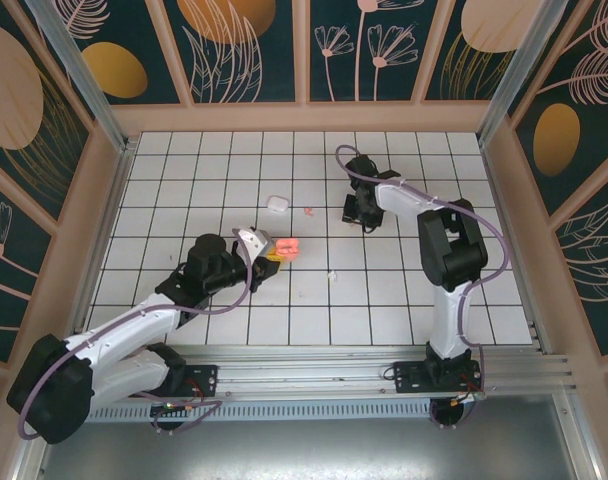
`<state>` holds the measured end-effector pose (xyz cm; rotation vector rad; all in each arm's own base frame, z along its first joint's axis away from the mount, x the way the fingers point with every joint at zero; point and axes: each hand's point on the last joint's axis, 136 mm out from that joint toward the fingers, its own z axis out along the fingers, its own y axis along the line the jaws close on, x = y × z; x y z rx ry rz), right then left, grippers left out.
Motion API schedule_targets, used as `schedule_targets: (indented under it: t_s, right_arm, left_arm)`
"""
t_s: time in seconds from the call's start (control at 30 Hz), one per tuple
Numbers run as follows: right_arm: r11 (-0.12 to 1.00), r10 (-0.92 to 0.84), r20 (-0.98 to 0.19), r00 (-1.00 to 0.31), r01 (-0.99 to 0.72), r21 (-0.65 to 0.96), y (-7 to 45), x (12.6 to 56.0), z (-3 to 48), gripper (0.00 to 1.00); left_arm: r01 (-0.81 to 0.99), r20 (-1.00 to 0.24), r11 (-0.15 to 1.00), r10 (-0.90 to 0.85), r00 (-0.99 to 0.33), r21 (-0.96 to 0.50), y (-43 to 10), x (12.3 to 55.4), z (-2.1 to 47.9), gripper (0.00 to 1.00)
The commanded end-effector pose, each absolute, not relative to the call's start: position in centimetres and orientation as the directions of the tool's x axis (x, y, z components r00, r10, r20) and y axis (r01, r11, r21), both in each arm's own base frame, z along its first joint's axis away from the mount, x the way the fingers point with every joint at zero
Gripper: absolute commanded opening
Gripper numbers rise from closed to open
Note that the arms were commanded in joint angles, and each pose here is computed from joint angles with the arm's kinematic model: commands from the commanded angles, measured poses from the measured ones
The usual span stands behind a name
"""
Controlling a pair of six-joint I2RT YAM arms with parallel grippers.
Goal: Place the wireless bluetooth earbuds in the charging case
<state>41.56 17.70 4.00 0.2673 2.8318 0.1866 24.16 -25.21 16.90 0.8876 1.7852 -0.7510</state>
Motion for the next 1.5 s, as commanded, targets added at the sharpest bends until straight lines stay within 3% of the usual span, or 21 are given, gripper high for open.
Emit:
schedule_targets:
  t_s: [0.0,0.4,0.87,1.47]
  right_arm:
    - [0.976,0.212,-0.27,-0.939,0.188,0.112,17.3,42.2,3.8,0.43]
    - [0.98,0.194,-0.25,-0.949,0.178,0.088,17.8,42.8,2.7,0.39]
    - [0.99,0.144,-0.237,-0.961,0.139,0.038,18.0,42.6,1.9,0.28]
    - [0.999,0.036,-0.303,-0.952,0.042,-0.016,19.2,42.2,5.1,0.23]
  left_arm:
    - [0.858,-0.959,0.507,0.195,-0.205,-0.081,-26.3,24.4,19.2,0.0]
    - [0.86,-0.956,0.503,0.205,-0.211,-0.082,-26.5,24.5,18.7,0.0]
    - [0.857,-0.953,0.508,0.208,-0.222,-0.089,-26.3,24.3,18.3,0.0]
    - [0.852,-0.96,0.511,0.164,-0.225,-0.112,-25.8,23.6,18.6,0.0]
